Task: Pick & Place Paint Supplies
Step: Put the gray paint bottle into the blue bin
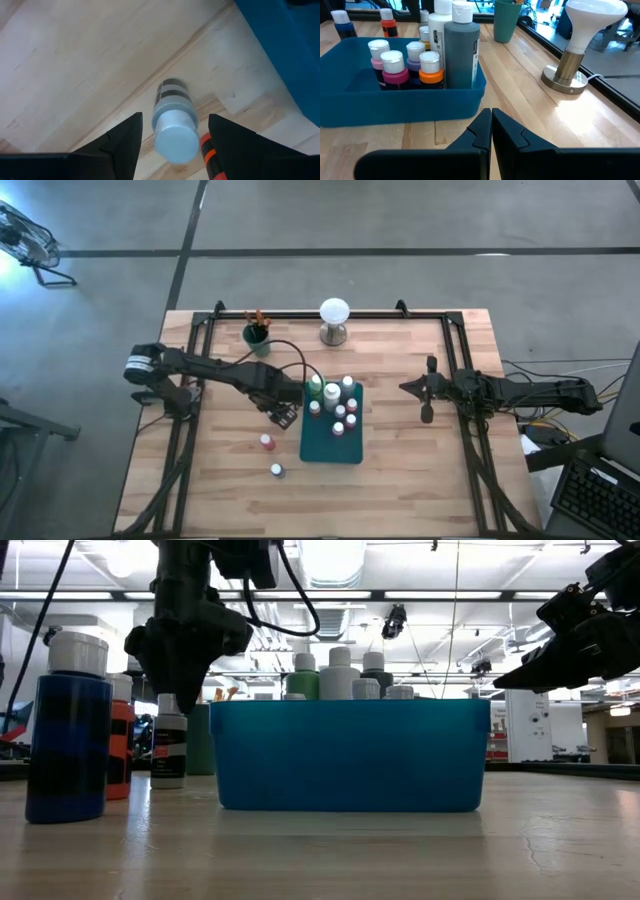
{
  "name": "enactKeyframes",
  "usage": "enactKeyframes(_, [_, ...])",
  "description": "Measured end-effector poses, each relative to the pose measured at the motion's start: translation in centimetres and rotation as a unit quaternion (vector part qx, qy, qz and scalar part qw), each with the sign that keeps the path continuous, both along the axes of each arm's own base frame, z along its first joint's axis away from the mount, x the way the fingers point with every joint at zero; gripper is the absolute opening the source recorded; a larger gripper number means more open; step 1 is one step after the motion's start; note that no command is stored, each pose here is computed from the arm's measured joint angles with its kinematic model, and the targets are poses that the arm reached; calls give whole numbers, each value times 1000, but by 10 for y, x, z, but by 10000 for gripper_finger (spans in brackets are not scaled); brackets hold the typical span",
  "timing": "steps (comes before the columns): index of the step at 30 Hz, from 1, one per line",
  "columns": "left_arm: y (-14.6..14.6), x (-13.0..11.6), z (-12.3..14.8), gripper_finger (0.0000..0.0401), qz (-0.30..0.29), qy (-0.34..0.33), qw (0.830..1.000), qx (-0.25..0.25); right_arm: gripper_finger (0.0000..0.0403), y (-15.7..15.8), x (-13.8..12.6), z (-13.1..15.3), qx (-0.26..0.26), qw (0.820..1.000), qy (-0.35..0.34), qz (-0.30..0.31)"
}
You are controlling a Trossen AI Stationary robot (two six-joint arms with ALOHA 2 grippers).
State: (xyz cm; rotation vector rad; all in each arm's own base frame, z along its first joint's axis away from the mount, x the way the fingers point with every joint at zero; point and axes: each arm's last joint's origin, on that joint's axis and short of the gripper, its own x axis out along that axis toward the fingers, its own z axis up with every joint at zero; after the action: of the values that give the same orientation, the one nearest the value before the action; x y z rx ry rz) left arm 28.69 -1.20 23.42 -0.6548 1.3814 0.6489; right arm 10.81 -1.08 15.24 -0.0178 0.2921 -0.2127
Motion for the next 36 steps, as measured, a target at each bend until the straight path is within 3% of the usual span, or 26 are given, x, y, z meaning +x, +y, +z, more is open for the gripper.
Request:
enactKeyframes(17, [0,1,-7,229,-27,22,999,-2,8,0,0,0,4,1000,-1,-1])
enactKeyframes(36, [0,1,-6,125,-31,21,999,-1,8,0,0,0,-2,1000,0,1])
